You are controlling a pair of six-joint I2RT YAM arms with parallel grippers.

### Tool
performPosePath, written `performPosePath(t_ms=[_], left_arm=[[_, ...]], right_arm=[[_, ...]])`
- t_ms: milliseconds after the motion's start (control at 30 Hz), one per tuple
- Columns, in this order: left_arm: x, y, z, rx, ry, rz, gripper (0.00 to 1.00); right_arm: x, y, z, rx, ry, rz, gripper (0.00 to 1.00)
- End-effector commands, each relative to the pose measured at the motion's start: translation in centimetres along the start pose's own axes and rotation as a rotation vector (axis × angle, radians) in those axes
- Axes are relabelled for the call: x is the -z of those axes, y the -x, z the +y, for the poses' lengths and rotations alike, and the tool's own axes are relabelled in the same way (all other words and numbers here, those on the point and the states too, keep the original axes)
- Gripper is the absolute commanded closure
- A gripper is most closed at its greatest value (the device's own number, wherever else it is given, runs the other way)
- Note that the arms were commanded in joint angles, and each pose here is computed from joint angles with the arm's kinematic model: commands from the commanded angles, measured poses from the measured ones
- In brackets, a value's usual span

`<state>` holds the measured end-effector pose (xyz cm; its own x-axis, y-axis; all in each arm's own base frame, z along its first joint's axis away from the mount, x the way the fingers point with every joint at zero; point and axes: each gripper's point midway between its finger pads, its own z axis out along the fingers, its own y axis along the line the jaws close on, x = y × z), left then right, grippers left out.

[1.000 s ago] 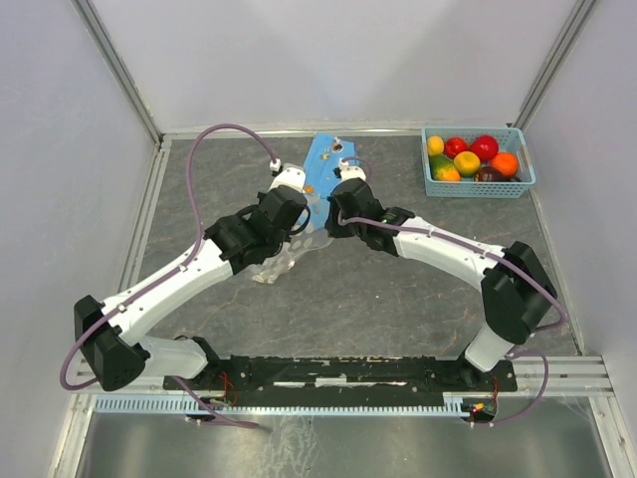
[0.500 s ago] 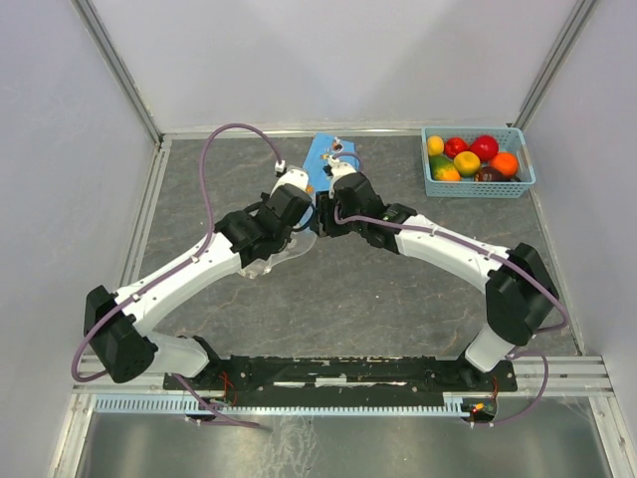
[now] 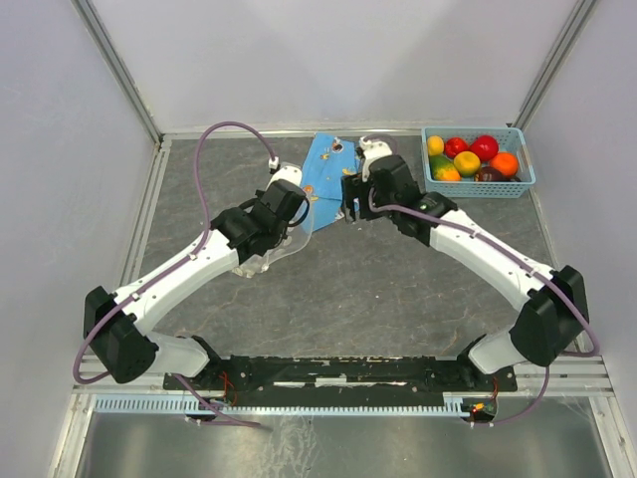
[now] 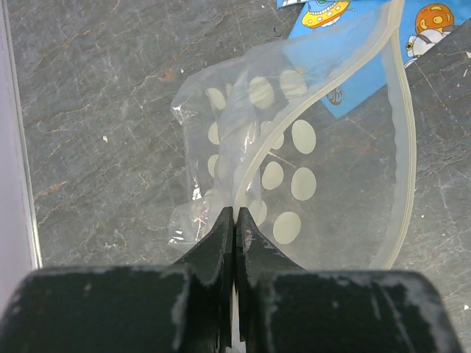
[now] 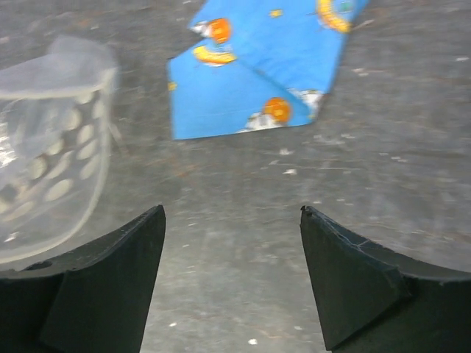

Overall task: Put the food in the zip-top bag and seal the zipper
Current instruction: Pick up the fake fruit from the bin.

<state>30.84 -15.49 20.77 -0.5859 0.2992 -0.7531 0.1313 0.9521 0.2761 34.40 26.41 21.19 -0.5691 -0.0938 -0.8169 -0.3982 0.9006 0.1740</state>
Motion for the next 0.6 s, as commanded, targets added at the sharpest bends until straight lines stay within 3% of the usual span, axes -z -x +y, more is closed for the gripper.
performPosePath(t_ms=[0, 367, 567], left_arm=[[0.2, 1.5, 0.4, 0.030, -0.001, -0.050, 0.97], [0.0, 1.7, 1.2, 0.054, -0.005, -0.054, 0.97], [-0.3, 1.7, 1.2, 0.066, -0.017, -0.049, 0.97]], right_arm=[[1.7, 3.7, -5.5, 0.046, -0.177, -0.067, 0.16], [-0.2, 5.9, -18.2, -0.039, -0.390, -0.009, 0.10], [-2.5, 6.0, -24.2, -0.074, -0.375, 0.047, 0.12]])
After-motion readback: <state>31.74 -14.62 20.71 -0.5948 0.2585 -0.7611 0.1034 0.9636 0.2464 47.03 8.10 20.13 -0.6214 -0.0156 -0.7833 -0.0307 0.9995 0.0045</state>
